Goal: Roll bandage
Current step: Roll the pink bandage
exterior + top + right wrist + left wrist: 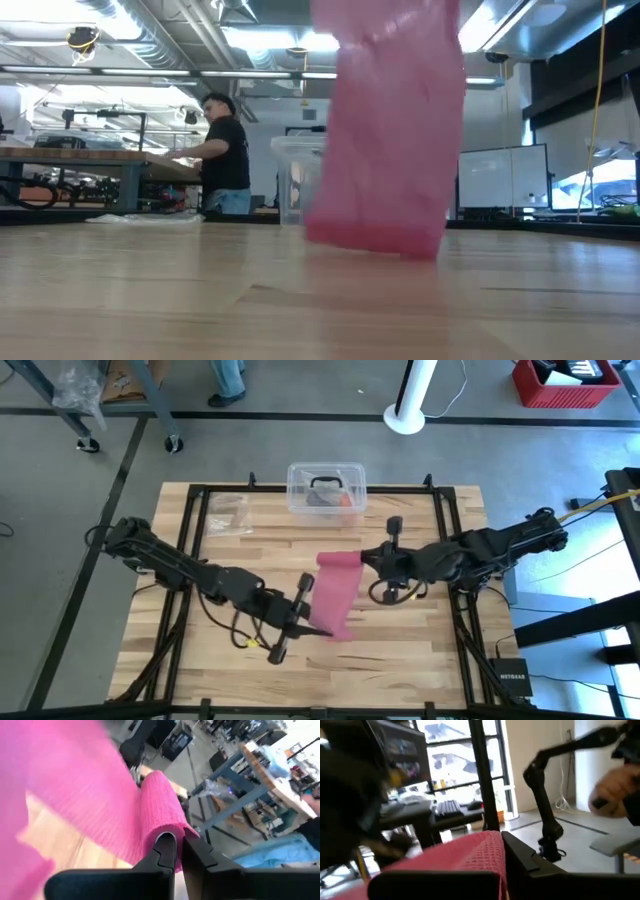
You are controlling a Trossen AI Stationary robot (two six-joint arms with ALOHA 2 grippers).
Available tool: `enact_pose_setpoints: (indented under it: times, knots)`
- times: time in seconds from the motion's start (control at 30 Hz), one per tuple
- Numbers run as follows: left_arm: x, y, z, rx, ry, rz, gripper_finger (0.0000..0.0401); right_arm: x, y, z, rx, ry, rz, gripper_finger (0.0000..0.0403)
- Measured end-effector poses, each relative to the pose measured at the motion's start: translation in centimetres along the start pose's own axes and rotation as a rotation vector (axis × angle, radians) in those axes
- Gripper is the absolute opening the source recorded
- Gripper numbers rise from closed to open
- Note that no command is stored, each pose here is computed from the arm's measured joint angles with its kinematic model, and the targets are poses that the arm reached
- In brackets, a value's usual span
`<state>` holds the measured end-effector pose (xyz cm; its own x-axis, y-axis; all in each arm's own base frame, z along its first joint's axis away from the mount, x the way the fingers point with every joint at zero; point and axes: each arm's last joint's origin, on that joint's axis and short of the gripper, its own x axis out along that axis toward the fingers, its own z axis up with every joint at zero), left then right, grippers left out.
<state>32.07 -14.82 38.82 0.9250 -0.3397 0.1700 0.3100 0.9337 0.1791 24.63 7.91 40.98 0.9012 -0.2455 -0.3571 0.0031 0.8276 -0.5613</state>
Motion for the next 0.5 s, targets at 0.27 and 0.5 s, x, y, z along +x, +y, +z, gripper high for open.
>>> enact_pose_setpoints:
  times: [0.27, 0.5]
  knots:
    - [-3.1, 2.0, 4.3, 0.068, -0.062, 0.237, 0.0002, 1.3, 1.9, -1.9, 0.045, 0.054, 0.064, 0.0017]
    - [-4.6, 4.5, 5.6, 0.066, -0.083, 0.4, 0.0004, 2.3, 3.2, -3.1, 0.052, 0.047, 0.113, 0.0017]
